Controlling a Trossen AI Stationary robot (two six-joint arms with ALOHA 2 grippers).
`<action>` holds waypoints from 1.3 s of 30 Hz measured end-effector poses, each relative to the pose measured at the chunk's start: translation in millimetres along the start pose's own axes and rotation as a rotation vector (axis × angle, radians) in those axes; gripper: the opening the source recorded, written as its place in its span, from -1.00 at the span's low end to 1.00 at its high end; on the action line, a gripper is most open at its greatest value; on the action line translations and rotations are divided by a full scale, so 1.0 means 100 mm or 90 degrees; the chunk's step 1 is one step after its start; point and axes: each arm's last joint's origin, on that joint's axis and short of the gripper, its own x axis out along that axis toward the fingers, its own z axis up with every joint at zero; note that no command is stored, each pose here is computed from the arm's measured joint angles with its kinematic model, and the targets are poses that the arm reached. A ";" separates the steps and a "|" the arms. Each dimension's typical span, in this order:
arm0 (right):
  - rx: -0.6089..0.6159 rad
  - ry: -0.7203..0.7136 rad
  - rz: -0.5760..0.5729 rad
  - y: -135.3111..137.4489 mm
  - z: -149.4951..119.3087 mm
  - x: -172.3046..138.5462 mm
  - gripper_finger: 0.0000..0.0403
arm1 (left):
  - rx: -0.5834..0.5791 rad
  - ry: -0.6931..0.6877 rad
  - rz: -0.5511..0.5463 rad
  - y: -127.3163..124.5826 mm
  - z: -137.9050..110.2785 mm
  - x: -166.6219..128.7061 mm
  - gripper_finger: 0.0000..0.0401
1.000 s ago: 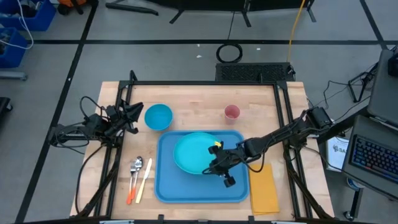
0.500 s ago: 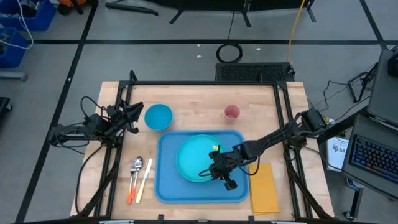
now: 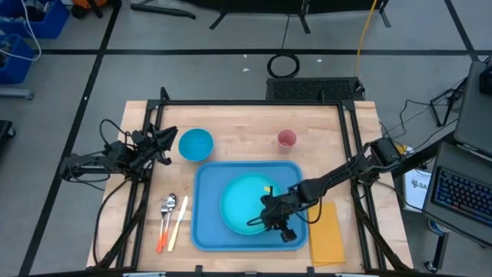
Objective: Set up tray
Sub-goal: Put the green plate on the blue serving tray, then put the pink cup on the top right of the green plate in the blue serving tray
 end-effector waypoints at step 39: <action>-0.058 -0.074 0.016 -0.03 0.12 -0.05 -0.44 | 0.003 0.004 0.003 0.00 -0.01 0.00 -0.69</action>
